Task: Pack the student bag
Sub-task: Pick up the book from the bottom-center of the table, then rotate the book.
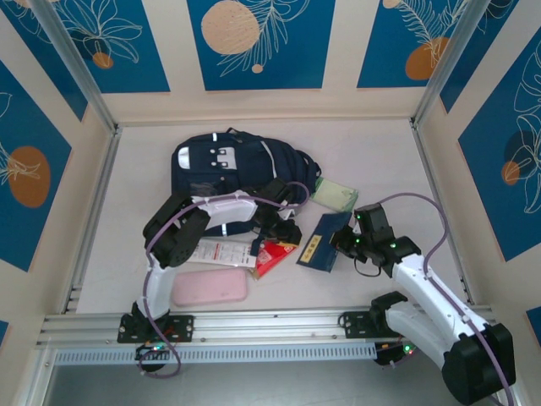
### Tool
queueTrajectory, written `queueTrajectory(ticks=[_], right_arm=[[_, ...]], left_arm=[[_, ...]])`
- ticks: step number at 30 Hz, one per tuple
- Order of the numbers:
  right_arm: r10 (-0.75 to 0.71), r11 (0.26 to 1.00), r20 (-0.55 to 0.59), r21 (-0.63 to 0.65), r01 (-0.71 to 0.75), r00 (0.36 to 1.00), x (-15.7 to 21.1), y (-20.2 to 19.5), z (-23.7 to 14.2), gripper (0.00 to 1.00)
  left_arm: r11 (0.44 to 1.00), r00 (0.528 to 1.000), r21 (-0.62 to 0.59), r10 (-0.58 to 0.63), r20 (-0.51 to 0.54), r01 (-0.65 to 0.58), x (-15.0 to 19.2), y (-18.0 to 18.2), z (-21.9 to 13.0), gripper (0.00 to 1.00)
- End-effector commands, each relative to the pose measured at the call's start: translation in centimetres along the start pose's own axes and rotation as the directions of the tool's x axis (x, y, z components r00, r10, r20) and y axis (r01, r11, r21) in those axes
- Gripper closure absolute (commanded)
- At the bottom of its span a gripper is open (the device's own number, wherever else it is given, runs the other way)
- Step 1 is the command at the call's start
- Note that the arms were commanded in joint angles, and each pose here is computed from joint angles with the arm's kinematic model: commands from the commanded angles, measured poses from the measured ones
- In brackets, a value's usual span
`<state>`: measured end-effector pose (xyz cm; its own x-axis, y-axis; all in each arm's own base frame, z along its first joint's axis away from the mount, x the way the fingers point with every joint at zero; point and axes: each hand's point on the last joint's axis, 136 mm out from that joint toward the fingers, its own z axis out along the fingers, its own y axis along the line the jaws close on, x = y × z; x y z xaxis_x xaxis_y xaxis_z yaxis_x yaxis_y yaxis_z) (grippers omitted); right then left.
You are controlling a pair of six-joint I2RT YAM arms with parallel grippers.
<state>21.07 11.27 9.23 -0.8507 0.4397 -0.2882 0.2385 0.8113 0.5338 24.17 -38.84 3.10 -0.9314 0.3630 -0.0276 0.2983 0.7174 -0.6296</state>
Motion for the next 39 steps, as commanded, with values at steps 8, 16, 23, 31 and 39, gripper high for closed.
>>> queueTrajectory(ticks=[8,16,23,31,39], right_arm=[[-0.312,0.915,0.221,-0.191,0.355,0.924,-2.3,7.8,-7.4,1.00],[-0.412,0.633,0.351,-0.554,0.541,0.841,-0.5,16.1,-13.8,1.00],[-0.411,0.285,0.382,-0.808,0.515,0.828,1.2,19.9,-20.1,1.00],[-0.428,0.222,0.356,-0.850,0.478,0.831,1.9,20.0,-21.6,1.00],[-0.418,0.282,0.331,-0.838,0.467,0.846,1.8,19.2,-20.3,1.00]], left_arm=[[0.986,0.961,-0.131,0.136,0.241,-0.107,-0.4,-2.9,-10.3,0.51],[0.966,0.851,0.039,0.207,0.482,-0.257,0.9,-8.8,-18.4,0.26],[0.912,0.778,0.161,0.218,0.589,-0.377,2.4,-11.5,-21.6,0.09],[0.804,0.714,0.263,0.261,0.649,-0.533,4.6,-15.2,-24.6,0.11],[0.683,0.645,0.312,0.304,0.701,-0.661,7.1,-17.8,-27.1,0.25]])
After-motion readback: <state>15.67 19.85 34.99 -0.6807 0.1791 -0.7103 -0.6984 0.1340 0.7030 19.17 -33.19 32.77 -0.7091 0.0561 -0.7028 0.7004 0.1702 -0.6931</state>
